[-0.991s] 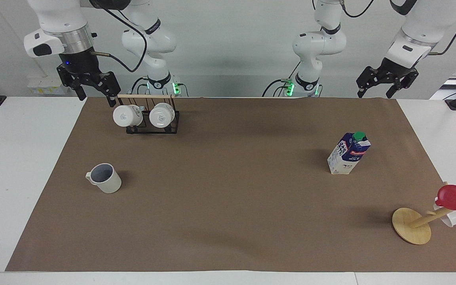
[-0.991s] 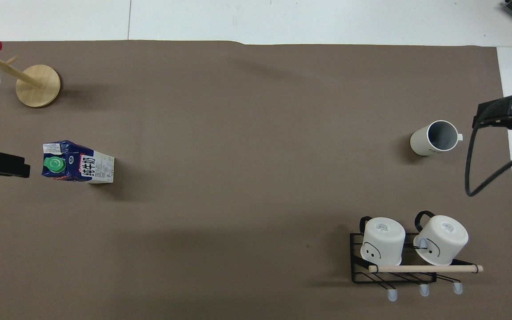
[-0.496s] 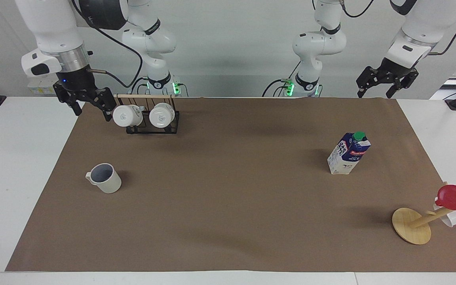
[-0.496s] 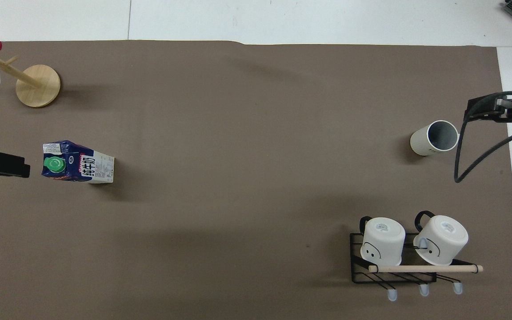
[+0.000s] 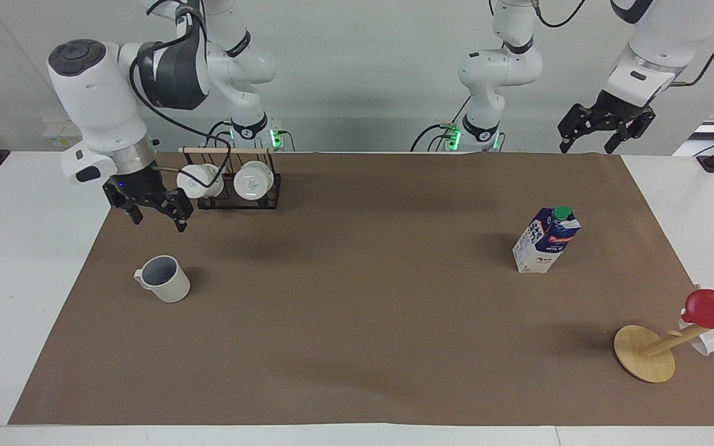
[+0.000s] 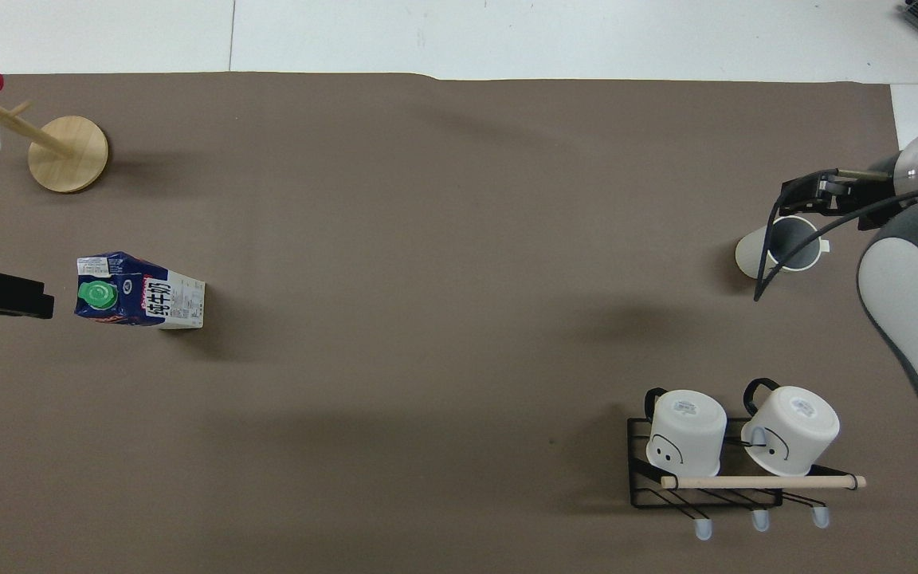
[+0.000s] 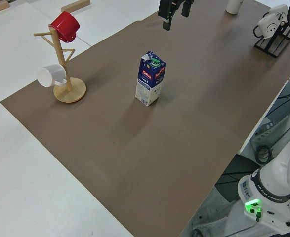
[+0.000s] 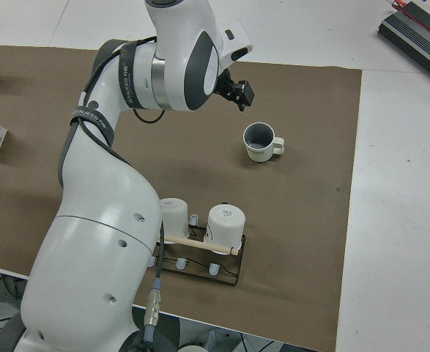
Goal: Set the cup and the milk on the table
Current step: 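Reach the right gripper to the dark mug and grasp it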
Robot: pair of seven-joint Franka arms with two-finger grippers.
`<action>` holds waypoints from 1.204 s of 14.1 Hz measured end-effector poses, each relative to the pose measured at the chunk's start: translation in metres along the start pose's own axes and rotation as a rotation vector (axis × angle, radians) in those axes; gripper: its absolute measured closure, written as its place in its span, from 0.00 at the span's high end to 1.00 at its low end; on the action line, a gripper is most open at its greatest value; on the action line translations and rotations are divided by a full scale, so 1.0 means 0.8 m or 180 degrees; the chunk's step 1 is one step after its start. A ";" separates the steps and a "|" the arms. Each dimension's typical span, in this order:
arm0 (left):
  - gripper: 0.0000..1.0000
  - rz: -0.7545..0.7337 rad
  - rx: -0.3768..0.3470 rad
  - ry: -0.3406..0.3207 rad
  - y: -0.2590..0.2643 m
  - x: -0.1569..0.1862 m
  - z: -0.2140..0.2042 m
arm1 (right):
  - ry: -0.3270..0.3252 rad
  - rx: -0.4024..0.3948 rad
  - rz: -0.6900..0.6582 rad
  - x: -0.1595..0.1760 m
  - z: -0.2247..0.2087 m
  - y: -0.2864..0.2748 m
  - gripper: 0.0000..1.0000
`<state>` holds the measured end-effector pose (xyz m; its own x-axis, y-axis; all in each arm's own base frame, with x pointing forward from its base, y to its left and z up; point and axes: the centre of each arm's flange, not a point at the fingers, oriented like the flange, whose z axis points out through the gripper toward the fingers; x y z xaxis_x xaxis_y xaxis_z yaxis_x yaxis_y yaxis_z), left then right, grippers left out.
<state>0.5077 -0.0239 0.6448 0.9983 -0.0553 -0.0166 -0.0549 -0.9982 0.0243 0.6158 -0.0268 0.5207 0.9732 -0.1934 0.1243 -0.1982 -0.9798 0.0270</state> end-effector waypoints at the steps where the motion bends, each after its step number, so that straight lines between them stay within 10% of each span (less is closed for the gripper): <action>1: 1.00 0.0000 0.0000 0.0000 0.000 0.000 0.000 | 0.0013 0.0004 -0.0023 0.003 0.018 0.004 1.00; 17: 1.00 0.0000 0.0000 0.0000 0.000 0.000 0.000 | 0.0021 0.0038 -0.0249 -0.008 0.188 0.025 1.00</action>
<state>0.5077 -0.0239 0.6448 0.9983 -0.0553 -0.0166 -0.0549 -0.9982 0.0243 0.6230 -0.0527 0.3712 0.9848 -0.1160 0.1289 -0.1202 -0.9924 0.0251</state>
